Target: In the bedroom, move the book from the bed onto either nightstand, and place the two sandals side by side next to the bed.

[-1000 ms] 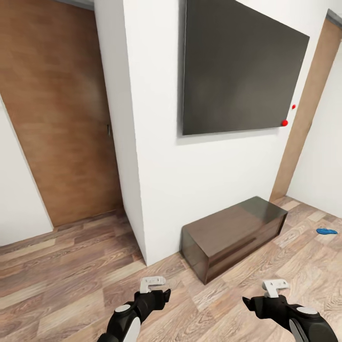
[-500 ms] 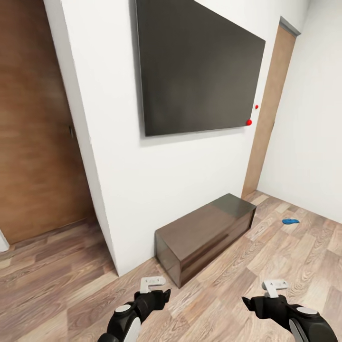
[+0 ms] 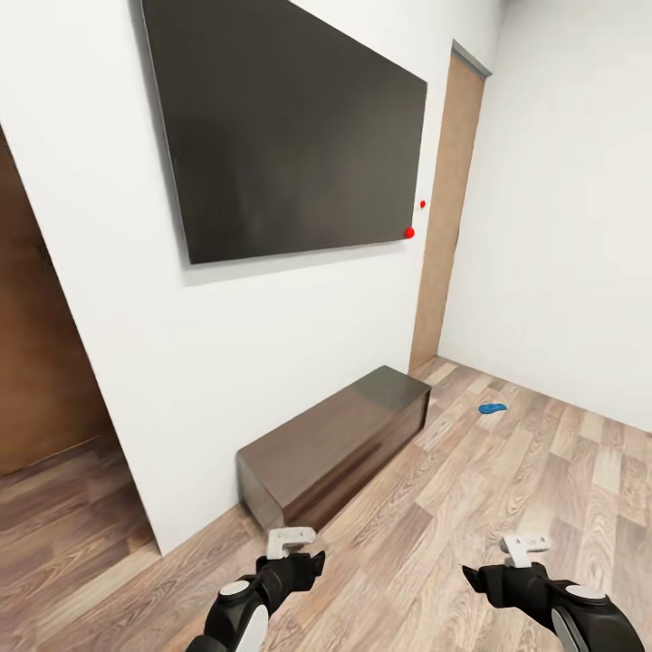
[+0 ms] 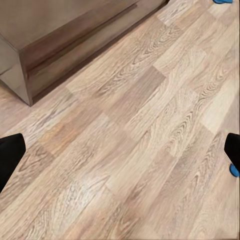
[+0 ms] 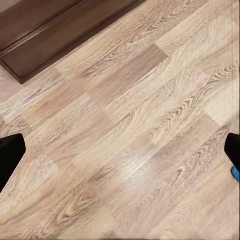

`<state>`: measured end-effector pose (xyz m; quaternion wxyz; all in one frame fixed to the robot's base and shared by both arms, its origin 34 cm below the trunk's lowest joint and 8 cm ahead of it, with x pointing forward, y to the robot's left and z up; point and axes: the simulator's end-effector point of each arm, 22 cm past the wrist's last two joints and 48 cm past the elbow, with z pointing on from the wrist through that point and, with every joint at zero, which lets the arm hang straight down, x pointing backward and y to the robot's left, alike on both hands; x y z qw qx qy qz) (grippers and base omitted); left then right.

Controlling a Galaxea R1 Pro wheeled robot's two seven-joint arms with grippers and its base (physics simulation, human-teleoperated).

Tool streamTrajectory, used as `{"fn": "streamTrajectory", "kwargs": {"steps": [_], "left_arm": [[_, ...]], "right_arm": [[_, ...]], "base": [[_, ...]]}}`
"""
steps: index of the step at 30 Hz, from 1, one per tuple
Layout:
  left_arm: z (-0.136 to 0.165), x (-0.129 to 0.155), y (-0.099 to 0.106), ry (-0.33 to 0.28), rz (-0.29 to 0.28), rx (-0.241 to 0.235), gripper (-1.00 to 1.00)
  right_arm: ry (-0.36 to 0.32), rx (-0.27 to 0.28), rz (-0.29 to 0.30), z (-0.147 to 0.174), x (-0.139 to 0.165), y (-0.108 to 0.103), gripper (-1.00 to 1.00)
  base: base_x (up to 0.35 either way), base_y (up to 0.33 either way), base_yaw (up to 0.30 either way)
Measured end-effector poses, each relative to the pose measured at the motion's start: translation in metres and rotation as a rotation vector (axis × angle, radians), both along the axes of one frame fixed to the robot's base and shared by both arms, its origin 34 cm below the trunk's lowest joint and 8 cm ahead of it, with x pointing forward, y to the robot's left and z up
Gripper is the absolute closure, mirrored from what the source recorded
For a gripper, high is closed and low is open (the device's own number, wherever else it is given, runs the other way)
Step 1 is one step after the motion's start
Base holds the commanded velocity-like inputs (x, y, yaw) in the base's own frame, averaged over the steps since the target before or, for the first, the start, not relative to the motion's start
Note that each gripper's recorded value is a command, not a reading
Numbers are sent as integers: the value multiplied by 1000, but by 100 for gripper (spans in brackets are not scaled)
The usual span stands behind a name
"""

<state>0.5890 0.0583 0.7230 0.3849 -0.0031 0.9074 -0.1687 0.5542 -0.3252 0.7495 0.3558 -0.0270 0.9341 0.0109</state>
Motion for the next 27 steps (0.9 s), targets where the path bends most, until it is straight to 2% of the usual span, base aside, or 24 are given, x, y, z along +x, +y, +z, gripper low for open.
{"fn": "streamTrajectory", "kwargs": {"steps": [13, 27], "left_arm": [[0, 0, 0, 0, 1, -2, -100], [1, 0, -2, 0, -4, -13, -100]], "right_arm": [[-1, 1, 1, 0, 0, 1, -100], [-2, 3, 2, 0, 0, 2, -100]], "base": [[55, -295, -268], [277, -45, -268]]}}
